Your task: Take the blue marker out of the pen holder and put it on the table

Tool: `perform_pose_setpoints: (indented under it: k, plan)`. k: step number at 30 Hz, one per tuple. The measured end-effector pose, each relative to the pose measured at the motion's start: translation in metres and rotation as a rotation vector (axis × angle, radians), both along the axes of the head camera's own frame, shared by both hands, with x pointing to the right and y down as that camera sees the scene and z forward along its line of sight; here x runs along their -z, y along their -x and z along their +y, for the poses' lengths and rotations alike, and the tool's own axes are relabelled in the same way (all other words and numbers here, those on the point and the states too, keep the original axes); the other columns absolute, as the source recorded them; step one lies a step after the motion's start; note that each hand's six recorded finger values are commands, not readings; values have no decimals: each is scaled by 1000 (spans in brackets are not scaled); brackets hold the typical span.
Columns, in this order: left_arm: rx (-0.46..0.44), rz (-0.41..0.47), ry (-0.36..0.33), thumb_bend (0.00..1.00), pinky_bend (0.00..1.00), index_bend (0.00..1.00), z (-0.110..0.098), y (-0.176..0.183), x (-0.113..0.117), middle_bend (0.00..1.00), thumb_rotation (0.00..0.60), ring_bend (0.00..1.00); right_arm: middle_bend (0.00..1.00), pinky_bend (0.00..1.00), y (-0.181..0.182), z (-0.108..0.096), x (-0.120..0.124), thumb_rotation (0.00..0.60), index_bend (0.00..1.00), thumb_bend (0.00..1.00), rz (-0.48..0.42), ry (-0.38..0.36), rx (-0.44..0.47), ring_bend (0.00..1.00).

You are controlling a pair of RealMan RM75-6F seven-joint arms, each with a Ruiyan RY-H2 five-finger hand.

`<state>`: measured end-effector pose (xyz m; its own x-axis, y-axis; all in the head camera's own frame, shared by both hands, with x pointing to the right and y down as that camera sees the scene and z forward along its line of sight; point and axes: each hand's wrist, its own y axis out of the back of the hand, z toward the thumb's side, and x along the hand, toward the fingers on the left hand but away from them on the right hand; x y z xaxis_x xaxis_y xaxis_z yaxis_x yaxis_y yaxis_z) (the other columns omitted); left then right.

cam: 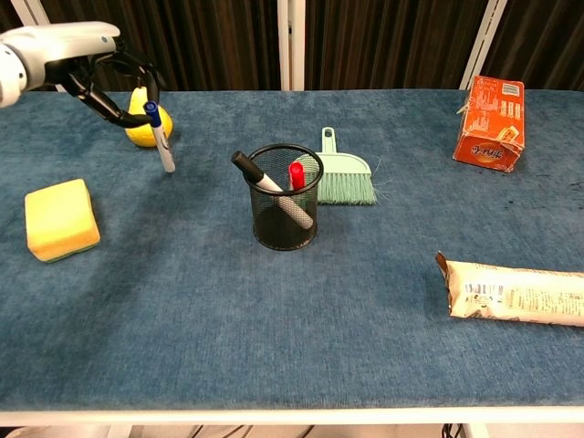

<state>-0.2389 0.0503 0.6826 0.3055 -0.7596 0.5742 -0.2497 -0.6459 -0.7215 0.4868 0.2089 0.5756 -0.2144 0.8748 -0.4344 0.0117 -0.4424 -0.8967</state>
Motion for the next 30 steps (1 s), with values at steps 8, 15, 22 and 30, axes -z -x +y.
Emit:
perform_pose_setpoints:
  k: [8, 15, 22, 30]
  plan:
    - [28, 35, -64, 142, 20, 18, -4, -1, 9, 200, 600, 67, 0, 0, 0, -1, 0, 600, 0, 176, -10, -9, -2, 0]
    - [17, 54, -161, 129, 41, 37, 0, 3, 34, 162, 600, 44, 0, 0, 1, -1, 0, 600, 0, 176, -11, -15, 3, 0]
    - [1, -15, -336, 159, 41, 116, 19, 38, 63, 136, 600, 2, 0, 0, 4, -3, 4, 600, 0, 176, -12, -52, 25, 0]
    - [5, -278, -447, 158, 32, 162, 82, 145, 71, 119, 600, 0, 0, 0, 8, -1, 2, 600, 0, 176, -15, -102, 85, 0]
